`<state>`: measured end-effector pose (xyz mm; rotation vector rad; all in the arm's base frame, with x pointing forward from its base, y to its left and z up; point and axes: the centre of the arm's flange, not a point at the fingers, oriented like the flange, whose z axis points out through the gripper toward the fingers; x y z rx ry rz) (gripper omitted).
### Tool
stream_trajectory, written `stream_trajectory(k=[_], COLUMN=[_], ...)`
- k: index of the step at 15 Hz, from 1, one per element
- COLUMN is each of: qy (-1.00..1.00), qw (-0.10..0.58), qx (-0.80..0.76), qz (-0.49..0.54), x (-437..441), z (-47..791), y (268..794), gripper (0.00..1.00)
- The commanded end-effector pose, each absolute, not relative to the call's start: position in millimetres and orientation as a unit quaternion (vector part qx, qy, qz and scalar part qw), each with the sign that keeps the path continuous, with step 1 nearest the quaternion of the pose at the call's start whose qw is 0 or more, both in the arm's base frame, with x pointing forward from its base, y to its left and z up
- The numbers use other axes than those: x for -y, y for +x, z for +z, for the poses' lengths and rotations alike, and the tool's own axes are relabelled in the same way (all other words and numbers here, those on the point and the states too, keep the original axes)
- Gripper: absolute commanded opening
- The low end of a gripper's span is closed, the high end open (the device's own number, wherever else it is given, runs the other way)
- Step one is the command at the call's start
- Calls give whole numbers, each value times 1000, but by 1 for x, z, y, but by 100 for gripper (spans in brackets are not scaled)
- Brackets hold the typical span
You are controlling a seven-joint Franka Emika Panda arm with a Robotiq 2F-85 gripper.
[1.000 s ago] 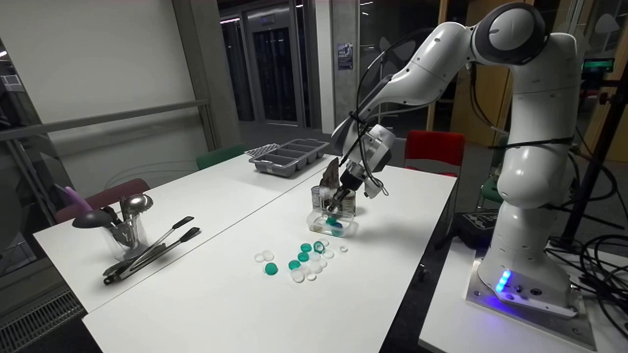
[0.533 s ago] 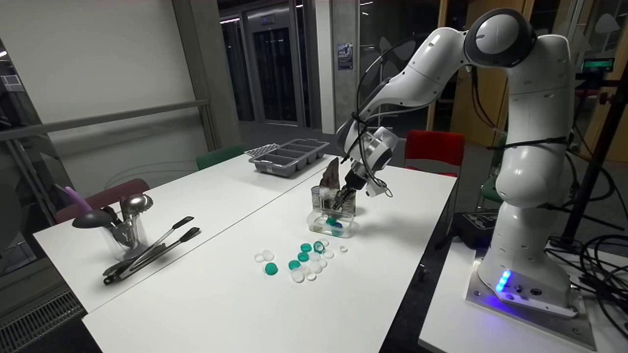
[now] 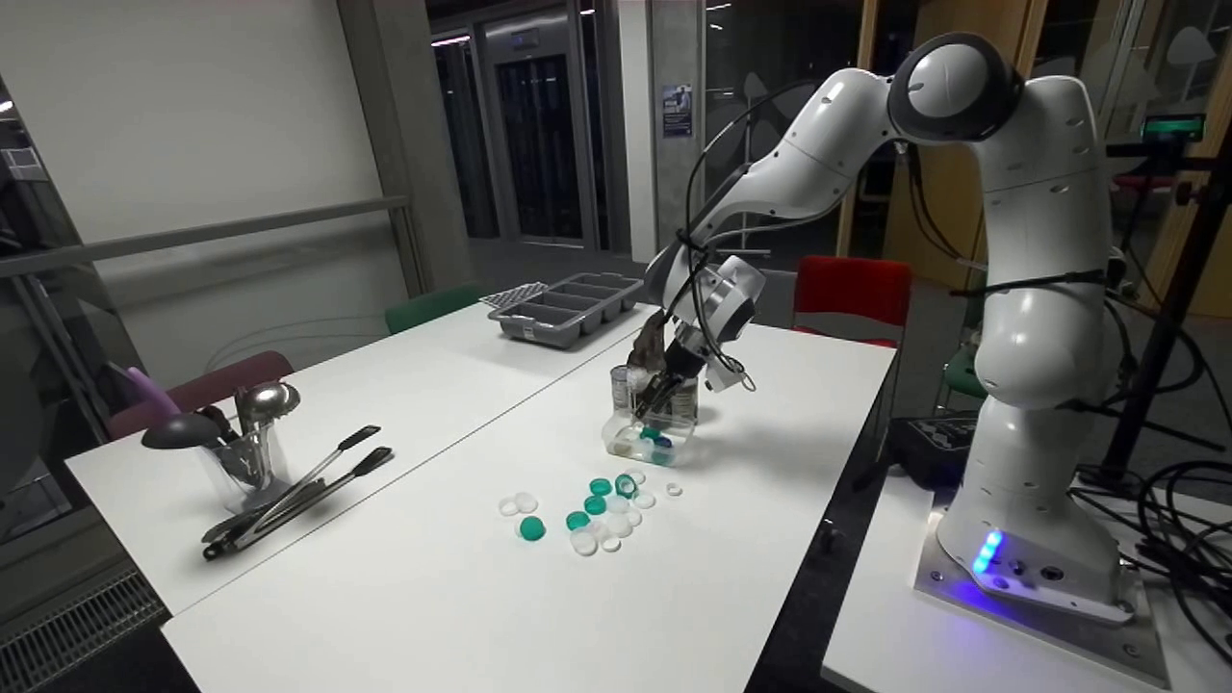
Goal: Put one of the clear discs on the table in the lunchbox
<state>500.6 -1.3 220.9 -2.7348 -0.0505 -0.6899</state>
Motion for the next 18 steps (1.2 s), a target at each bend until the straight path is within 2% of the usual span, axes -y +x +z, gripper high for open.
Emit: stream_trajectory(k=[1, 10, 18], qy=[-971, -977, -945], qw=[109, 109, 46], qx=[62, 181, 306], qz=[-204, 26, 107], x=[-45, -166, -244], z=[245, 234, 316], y=[505, 448, 425], gripper=[100, 100, 100])
